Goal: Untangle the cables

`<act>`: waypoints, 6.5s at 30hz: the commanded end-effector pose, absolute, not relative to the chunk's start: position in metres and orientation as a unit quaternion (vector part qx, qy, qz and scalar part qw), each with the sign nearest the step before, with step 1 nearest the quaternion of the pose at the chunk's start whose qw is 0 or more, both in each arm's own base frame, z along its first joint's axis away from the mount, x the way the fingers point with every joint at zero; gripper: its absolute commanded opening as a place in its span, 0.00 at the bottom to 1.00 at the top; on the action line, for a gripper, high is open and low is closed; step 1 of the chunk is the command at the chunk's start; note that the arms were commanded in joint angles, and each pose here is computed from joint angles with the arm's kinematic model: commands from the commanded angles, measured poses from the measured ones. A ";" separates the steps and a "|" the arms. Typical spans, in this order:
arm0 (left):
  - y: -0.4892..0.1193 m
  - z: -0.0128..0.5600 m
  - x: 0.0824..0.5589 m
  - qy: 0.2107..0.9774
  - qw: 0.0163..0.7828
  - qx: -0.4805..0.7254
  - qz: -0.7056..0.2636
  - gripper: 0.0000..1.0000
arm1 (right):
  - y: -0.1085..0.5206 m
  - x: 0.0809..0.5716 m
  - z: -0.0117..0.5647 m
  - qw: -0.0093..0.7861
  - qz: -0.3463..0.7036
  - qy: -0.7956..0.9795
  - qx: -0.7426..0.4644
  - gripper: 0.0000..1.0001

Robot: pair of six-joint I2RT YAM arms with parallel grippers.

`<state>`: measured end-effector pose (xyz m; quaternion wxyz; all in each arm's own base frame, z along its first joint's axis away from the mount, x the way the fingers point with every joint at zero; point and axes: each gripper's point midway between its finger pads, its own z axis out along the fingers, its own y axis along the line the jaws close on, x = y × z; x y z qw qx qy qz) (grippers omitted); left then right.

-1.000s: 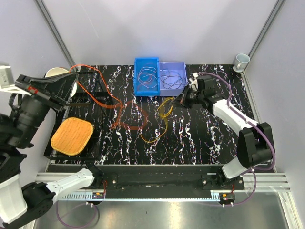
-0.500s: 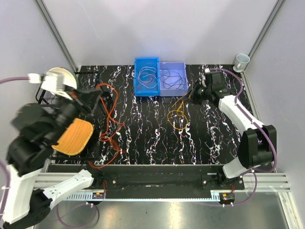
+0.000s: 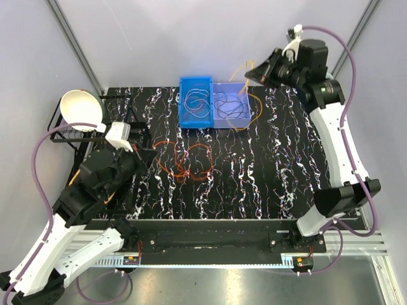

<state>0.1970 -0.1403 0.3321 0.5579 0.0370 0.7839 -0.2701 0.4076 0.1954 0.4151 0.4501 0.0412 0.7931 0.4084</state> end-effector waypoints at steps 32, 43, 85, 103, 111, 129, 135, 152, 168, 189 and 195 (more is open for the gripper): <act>-0.095 0.224 0.191 0.852 0.501 -0.024 -0.148 0.00 | 0.197 0.580 0.467 0.609 0.416 0.675 -0.021 0.00; -0.096 0.223 0.192 0.854 0.498 -0.022 -0.146 0.00 | 0.160 0.590 0.513 0.676 0.423 0.604 -0.021 0.00; -0.095 0.226 0.191 0.850 0.504 -0.027 -0.151 0.00 | 0.220 0.593 0.236 0.440 0.420 0.792 0.057 0.73; -0.096 0.217 0.196 0.859 0.491 -0.040 -0.141 0.00 | 0.231 0.465 0.232 0.395 0.371 0.841 0.019 0.75; -0.142 0.172 0.237 0.875 0.452 -0.064 -0.162 0.00 | 0.276 0.366 0.186 0.290 0.413 0.863 -0.027 0.75; -0.159 0.040 0.259 0.923 0.368 -0.054 -0.096 0.00 | 0.308 0.259 0.125 0.169 0.469 0.864 -0.067 0.80; -0.162 0.031 0.252 0.924 0.361 -0.054 -0.113 0.00 | 0.333 0.248 0.102 0.141 0.481 0.863 -0.069 0.79; -0.161 0.007 0.243 0.932 0.337 -0.069 -0.113 0.00 | 0.370 0.219 0.044 0.068 0.484 0.870 -0.059 0.74; -0.163 0.005 0.241 0.932 0.334 -0.069 -0.122 0.00 | 0.396 0.210 0.025 0.039 0.489 0.869 -0.064 0.54; -0.178 0.031 0.236 0.922 0.340 -0.059 -0.173 0.16 | 0.402 0.214 0.026 0.033 0.492 0.867 -0.062 0.00; -0.175 0.092 0.240 0.896 0.396 -0.061 -0.194 0.53 | 0.404 0.221 0.063 0.061 0.487 0.867 -0.086 0.00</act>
